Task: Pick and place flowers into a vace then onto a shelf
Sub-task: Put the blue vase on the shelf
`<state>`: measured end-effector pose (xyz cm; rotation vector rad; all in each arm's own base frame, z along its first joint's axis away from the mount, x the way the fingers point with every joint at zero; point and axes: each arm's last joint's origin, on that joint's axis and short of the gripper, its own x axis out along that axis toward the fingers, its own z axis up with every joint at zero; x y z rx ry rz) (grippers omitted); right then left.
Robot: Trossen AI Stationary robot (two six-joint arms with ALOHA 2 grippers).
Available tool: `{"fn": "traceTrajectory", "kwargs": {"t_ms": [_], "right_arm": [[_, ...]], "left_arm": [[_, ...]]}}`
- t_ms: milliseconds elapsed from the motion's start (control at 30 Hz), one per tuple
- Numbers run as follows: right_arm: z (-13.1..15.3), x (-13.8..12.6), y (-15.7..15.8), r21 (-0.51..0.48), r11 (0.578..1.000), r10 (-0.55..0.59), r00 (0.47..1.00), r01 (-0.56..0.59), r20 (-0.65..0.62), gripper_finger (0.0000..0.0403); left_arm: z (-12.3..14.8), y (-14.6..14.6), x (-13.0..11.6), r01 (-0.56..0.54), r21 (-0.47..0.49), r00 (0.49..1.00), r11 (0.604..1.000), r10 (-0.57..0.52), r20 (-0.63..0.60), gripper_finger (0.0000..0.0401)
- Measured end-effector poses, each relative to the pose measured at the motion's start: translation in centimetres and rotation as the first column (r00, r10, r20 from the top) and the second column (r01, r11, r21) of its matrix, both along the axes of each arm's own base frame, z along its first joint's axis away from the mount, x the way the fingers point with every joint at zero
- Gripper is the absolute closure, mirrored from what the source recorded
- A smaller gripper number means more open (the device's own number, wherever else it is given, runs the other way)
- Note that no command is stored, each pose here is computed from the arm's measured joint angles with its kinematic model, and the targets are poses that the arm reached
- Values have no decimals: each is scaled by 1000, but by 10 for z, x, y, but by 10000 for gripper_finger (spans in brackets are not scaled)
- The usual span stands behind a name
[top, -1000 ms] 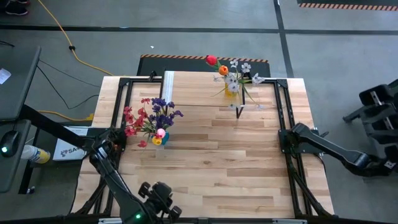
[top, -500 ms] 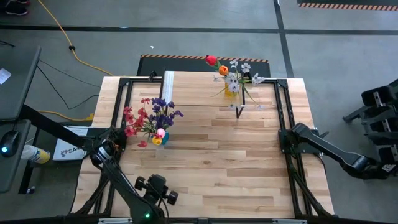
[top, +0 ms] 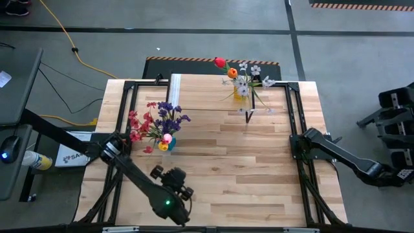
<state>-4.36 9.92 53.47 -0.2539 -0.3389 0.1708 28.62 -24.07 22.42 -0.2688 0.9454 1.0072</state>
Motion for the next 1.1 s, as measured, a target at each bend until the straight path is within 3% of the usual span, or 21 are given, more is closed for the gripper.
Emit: {"fn": "traceTrajectory", "kwargs": {"t_ms": [67, 267, 400, 600, 733, 833, 1100], "right_arm": [[0, 0, 0, 10, 1000, 3, 1000, -3, -2, 304], [1, 0, -1, 26, 999, -24, 1000, 24, 14, 304], [1, 0, -1, 30, 999, -40, 999, 39, 23, 304], [1, 0, -2, 30, 999, -41, 999, 40, 21, 304], [0, 0, -2, 34, 999, -41, 999, 40, 18, 304], [-1, 1, -2, 45, 998, -41, 999, 40, 9, 304], [-3, 2, -4, 81, 996, -38, 999, 39, -15, 304]], "left_arm": [[-5, 3, 0, -3, 18, 1000, 1000, 4, -11, 307], [-14, -5, -13, -272, -79, 951, 959, 281, 131, 307], [-18, -24, -36, -321, -120, 914, 940, 340, 222, 307], [-20, -35, -48, -308, -133, 911, 942, 332, 244, 340], [-31, -28, -52, -285, -59, 928, 957, 291, 234, 377], [-33, -24, -54, -265, -33, 932, 964, 265, 249, 379], [-26, -16, -54, -257, -23, 928, 966, 254, 272, 291]]}}
